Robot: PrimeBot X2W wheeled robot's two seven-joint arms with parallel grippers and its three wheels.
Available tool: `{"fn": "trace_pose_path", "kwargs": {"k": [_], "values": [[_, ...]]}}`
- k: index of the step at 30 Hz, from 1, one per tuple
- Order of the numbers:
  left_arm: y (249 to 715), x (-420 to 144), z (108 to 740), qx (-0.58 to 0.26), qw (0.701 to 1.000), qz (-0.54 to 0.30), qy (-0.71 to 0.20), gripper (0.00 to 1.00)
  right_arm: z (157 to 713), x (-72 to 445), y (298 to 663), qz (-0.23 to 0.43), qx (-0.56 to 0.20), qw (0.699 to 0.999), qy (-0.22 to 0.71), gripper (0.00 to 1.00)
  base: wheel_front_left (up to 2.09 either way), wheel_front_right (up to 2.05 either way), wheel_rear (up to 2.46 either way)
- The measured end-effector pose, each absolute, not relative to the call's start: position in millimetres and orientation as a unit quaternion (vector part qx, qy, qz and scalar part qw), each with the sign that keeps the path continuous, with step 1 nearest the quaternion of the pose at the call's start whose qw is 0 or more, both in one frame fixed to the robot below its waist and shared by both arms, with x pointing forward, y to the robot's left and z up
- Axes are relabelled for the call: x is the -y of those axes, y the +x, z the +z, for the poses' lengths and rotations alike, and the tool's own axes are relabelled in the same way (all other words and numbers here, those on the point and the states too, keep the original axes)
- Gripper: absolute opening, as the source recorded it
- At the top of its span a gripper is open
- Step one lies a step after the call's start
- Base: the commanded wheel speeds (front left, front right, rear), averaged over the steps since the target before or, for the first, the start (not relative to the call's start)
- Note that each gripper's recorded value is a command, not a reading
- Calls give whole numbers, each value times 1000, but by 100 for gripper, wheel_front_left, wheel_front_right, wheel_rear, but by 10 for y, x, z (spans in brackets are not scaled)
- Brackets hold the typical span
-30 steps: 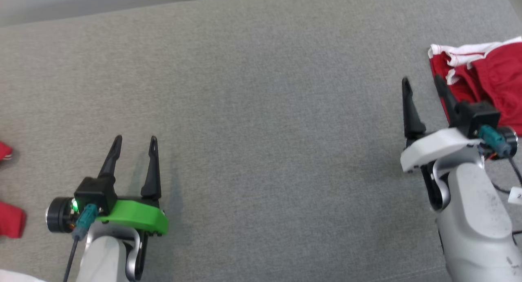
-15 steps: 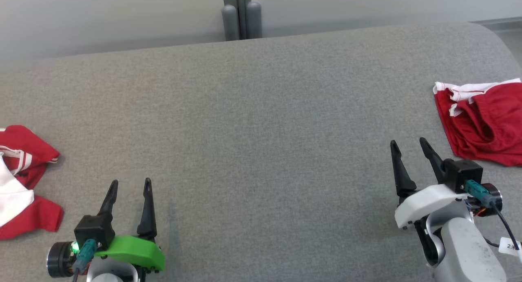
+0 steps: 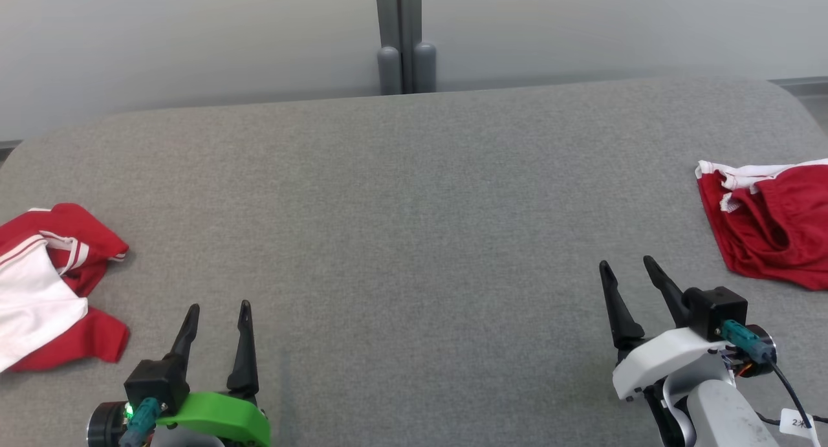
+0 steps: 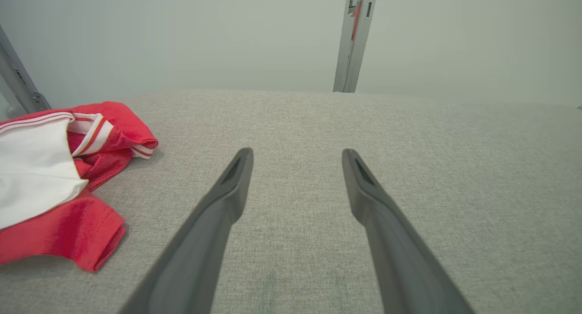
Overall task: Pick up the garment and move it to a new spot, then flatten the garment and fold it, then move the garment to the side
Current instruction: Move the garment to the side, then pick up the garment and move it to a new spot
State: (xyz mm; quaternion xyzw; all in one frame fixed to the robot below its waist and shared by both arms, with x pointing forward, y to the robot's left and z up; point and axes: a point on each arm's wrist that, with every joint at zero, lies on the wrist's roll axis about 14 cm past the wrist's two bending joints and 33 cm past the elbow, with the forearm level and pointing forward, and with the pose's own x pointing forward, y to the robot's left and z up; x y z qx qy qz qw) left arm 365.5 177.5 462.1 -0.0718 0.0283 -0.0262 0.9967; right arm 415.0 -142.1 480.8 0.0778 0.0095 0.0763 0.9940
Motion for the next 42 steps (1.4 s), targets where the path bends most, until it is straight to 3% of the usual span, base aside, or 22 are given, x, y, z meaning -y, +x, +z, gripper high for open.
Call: {"fn": "trace_pose_path", "kwargs": {"k": [17, 31, 42], "values": [[3126, -2636, 4480, -48, 989, 120, -69, 100, 4692, 400, 4391, 205, -33, 973, 101, 100, 0, 0, 0], [2319, -3334, 4310, -66, 952, 279, -109, 100, 4615, -673, 4457, 332, -50, 936, 104, 100, 0, 0, 0], [2803, -3510, 4348, -68, 951, 277, -119, 100, 4499, -940, 4632, 360, -48, 925, 108, 100, 0, 0, 0]]}}
